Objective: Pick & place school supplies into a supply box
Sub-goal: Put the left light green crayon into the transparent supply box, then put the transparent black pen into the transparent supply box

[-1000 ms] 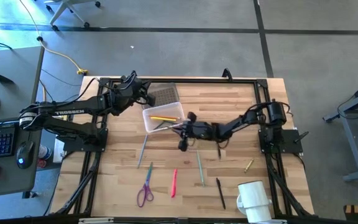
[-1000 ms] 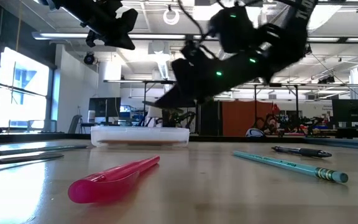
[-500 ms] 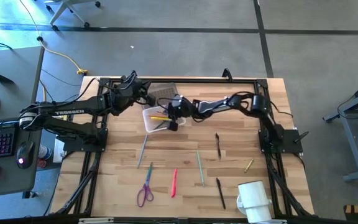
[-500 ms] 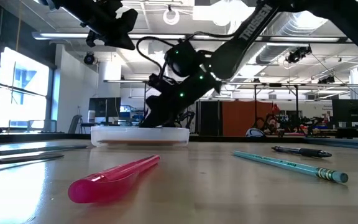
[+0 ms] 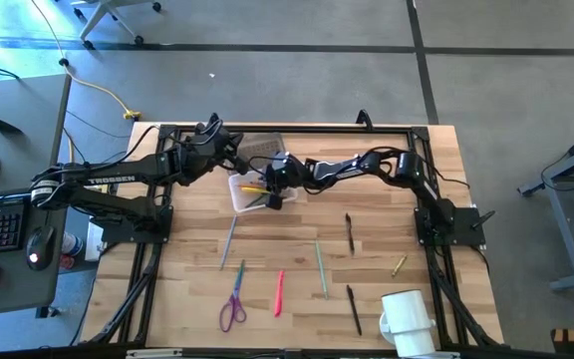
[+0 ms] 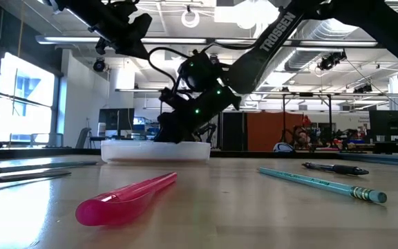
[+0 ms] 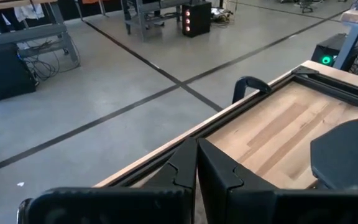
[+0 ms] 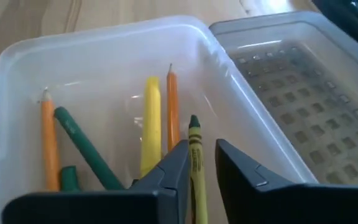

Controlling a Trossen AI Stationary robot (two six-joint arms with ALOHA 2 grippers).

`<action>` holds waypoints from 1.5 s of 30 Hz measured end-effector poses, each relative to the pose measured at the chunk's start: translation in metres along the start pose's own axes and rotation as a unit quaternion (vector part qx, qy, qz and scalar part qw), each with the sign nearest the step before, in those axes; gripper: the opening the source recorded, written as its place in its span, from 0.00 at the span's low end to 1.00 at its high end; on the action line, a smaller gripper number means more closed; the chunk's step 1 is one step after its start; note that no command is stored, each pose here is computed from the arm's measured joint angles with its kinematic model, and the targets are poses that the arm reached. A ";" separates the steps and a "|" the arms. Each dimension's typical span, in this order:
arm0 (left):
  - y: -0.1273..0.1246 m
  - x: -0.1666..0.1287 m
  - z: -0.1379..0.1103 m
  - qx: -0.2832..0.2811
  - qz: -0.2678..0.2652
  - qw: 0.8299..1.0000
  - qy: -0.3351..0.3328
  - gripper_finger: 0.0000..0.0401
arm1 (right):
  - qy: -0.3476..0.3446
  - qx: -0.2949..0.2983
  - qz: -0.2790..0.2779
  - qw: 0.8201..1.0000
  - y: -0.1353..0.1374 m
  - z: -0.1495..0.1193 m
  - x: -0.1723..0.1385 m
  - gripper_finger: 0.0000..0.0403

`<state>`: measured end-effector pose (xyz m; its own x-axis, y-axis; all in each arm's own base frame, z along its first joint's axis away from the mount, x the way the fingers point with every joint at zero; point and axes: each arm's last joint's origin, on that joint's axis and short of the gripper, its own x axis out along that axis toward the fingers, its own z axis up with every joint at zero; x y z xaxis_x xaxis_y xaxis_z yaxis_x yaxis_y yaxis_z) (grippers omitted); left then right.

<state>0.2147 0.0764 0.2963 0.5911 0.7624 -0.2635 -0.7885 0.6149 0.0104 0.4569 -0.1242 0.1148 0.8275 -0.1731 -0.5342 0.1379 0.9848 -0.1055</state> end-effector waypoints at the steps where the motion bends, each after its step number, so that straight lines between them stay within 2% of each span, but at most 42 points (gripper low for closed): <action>1: 0.000 0.000 0.000 0.000 0.000 1.000 0.000 0.12 | 0.002 0.000 0.001 1.000 0.001 0.001 -0.001 0.18; 4: 0.000 0.000 0.000 0.000 0.000 1.000 0.000 0.12 | 0.004 -0.002 -0.004 1.000 0.003 0.008 -0.006 0.21; 10: 0.000 0.000 0.000 0.000 0.000 1.000 0.000 0.12 | -0.008 -0.005 -0.047 0.999 0.015 0.049 -0.041 0.25; 13: 0.000 0.000 0.000 0.000 0.000 1.000 0.000 0.12 | -0.005 0.027 -0.085 0.996 0.027 0.069 -0.067 0.26; 16: 0.000 0.000 0.000 0.006 0.001 1.000 0.000 0.12 | 0.027 0.059 -0.113 0.991 0.041 0.080 -0.095 0.27; 20: 0.000 0.000 0.000 0.016 -0.001 1.000 0.000 0.12 | 0.103 0.122 -0.135 0.978 0.064 0.078 -0.128 0.26; 25: 0.000 0.000 0.000 0.017 -0.002 1.000 0.001 0.12 | 0.218 0.179 -0.170 0.944 0.098 0.056 -0.152 0.27; 28: 0.000 0.000 0.000 0.017 -0.002 1.000 0.001 0.12 | 0.287 0.217 -0.177 0.916 0.115 0.041 -0.162 0.27; 31: 0.000 0.000 0.000 0.017 -0.003 1.000 0.001 0.12 | 0.327 0.265 -0.188 0.887 0.128 0.033 -0.172 0.27; 35: 0.000 0.000 0.000 0.017 -0.004 1.000 0.001 0.12 | 0.380 0.332 -0.189 0.843 0.142 0.025 -0.183 0.27; 40: 0.000 0.000 0.000 0.017 -0.004 1.000 0.001 0.12 | 0.467 0.356 -0.192 0.786 0.156 0.015 -0.200 0.27; 42: 0.000 0.000 0.000 0.017 -0.004 1.000 0.001 0.12 | 0.476 0.361 -0.198 0.777 0.159 0.014 -0.203 0.27; 45: 0.000 0.000 0.000 0.016 -0.004 1.000 0.001 0.12 | 0.460 0.372 -0.203 0.781 0.165 0.014 -0.203 0.27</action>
<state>0.2149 0.0763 0.2964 0.5967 0.7574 -0.2650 -0.7782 0.6268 0.0390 0.3195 0.0736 0.2179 -0.0601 -0.0724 -0.9956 0.8475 0.5233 -0.0892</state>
